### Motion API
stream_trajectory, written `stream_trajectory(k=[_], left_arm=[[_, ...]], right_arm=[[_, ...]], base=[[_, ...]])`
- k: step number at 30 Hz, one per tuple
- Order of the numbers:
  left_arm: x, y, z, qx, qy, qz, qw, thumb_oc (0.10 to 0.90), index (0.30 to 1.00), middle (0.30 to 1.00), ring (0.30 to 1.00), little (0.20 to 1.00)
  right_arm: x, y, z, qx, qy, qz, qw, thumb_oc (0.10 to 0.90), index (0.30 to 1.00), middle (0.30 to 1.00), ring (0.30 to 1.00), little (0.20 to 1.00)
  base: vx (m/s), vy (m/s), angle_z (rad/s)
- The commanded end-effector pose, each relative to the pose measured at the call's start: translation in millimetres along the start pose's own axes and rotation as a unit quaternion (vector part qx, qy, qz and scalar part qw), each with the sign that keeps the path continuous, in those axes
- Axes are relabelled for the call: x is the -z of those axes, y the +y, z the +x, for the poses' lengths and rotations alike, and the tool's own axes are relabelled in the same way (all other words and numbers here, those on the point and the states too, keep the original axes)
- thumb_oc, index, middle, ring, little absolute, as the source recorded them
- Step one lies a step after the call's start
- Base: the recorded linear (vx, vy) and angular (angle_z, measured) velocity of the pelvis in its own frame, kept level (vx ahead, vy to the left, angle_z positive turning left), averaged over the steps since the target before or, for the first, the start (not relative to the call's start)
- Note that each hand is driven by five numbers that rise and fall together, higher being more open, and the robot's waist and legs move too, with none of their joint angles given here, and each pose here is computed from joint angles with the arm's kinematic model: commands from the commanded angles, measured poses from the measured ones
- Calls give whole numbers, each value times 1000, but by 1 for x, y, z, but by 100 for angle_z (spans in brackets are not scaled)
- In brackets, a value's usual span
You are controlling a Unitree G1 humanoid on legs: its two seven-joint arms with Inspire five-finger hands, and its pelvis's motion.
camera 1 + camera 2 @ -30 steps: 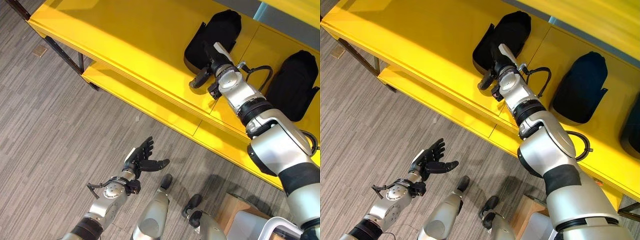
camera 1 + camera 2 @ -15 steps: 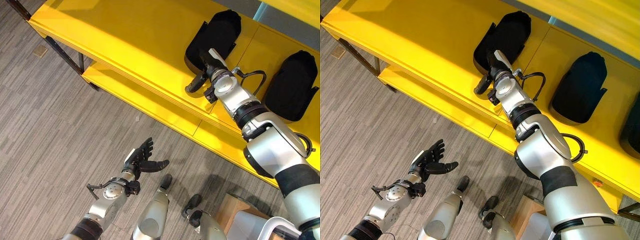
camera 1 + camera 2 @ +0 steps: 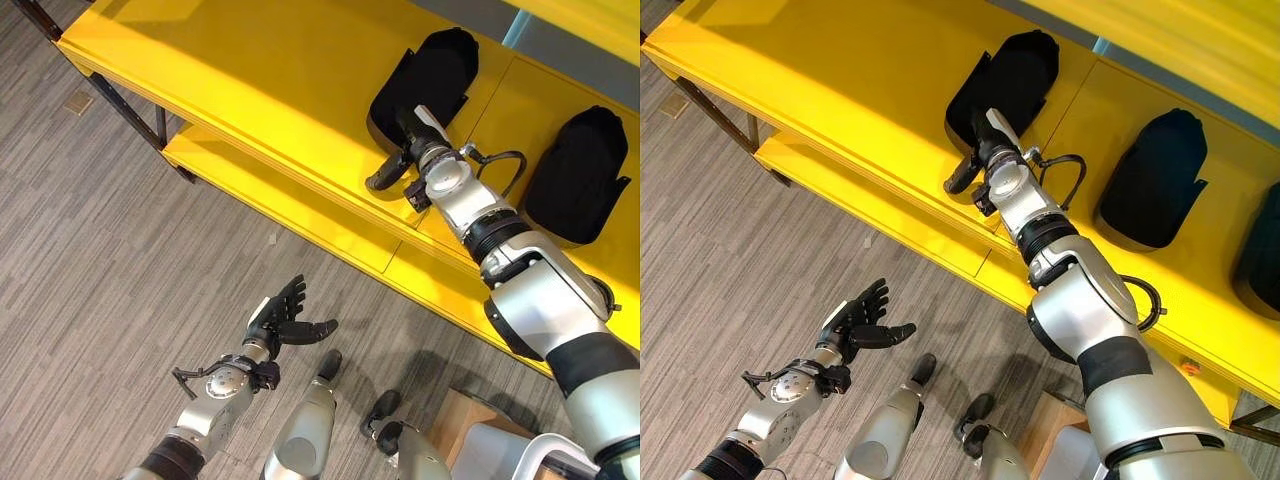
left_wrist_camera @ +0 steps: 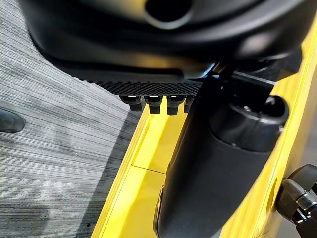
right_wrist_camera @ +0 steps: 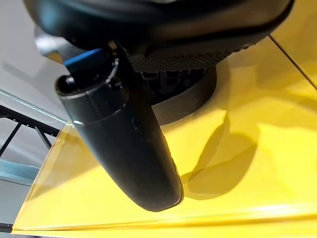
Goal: Move parts from the plastic box to the shelf.
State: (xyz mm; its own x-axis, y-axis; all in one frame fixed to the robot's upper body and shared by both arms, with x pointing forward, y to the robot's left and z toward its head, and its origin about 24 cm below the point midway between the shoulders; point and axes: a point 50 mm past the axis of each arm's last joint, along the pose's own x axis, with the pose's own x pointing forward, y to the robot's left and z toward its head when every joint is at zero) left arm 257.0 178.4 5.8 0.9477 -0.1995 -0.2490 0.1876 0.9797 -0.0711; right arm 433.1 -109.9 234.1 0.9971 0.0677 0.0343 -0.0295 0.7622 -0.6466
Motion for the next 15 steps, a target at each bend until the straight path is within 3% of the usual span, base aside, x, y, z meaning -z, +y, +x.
stream_trajectory(k=[1, 15], left_arm=[[-49, 13, -3, -3, -108, 25, 994, 900, 1000, 1000, 1000, 1000], [-49, 17, -4, -7, -104, 30, 994, 900, 1000, 1000, 1000, 1000]], right_arm=[[-50, -5, -3, 11, -99, 18, 995, 900, 1000, 1000, 1000, 1000], [-47, 0, -5, 6, -102, 27, 994, 900, 1000, 1000, 1000, 1000]], base=[[0, 0, 0], [-25, -13, 1]])
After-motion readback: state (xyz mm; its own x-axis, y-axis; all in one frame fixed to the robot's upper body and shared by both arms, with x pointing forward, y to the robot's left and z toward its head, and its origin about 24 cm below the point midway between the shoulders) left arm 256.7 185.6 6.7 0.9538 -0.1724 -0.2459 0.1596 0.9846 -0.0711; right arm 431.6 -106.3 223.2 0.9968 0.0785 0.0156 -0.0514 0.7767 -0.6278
